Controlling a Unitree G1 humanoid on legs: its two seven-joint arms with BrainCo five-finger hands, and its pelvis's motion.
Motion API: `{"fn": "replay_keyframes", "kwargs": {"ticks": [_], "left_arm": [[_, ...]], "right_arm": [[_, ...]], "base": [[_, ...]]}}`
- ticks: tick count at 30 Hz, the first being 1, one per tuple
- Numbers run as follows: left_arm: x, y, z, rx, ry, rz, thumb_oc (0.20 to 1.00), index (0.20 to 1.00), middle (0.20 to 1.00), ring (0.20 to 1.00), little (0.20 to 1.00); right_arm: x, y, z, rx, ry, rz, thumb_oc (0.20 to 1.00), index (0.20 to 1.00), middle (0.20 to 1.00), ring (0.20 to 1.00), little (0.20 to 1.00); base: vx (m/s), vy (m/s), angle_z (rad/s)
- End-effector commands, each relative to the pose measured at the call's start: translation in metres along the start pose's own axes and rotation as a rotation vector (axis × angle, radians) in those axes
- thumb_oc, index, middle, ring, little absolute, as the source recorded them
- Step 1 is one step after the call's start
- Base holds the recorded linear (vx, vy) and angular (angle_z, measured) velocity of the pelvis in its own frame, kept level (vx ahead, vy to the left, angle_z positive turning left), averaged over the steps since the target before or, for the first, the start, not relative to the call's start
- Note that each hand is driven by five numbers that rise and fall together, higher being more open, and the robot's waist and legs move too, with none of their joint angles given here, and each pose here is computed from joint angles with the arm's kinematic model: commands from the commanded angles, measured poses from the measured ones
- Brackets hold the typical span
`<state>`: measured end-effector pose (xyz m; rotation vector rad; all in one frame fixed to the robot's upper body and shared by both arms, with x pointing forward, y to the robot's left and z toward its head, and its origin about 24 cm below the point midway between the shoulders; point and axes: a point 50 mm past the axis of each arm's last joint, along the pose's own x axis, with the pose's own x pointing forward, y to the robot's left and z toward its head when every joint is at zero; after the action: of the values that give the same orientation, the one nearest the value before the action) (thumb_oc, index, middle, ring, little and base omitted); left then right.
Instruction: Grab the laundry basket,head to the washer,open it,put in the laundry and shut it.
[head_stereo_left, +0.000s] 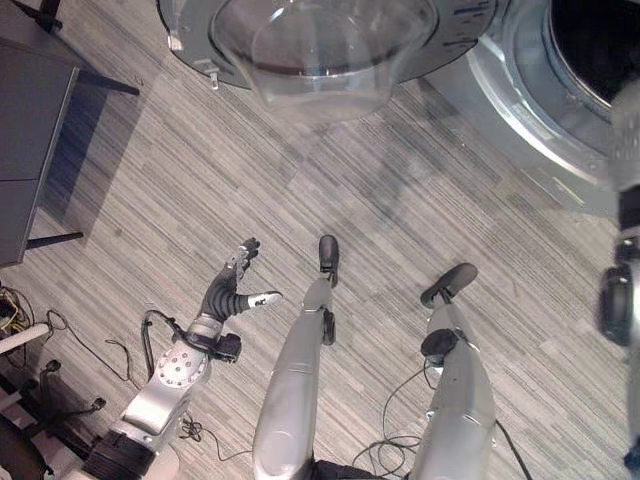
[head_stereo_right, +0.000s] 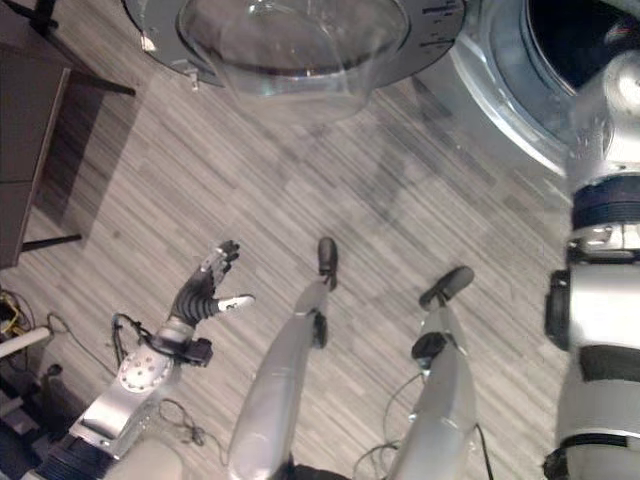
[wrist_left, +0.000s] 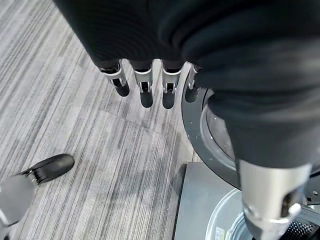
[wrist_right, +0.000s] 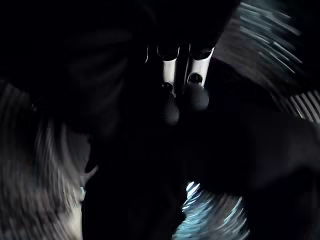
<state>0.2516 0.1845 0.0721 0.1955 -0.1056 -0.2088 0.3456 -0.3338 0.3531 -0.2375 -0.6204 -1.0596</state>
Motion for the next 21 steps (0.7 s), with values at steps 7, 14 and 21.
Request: {"fn": "replay_keyframes", "kwargs": {"ticks": [7,14,21], "left_arm": [[-0.021,-0.001,-0.014,0.003,0.069,-0.062,1.0,1.0,1.0,1.0,1.0],[-0.03,0.004,-0.018,0.025,0.094,-0.061,1.0,1.0,1.0,1.0,1.0],[-0.035,0.004,-0.025,0.028,0.125,-0.065,1.0,1.0,1.0,1.0,1.0]], "right_arm": [[-0.026,-0.004,-0.093,0.127,0.506,0.185,1.0,1.0,1.0,1.0,1.0],[-0.051,-0.003,-0.119,0.146,0.507,0.251,1.0,1.0,1.0,1.0,1.0],[-0.07,0.01,-0.118,0.109,0.401,0.387,1.0,1.0,1.0,1.0,1.0]], "base": [[-0.02,0.03,-0.04],[0.0,0.01,-0.01],[0.0,0.01,0.0]]}}
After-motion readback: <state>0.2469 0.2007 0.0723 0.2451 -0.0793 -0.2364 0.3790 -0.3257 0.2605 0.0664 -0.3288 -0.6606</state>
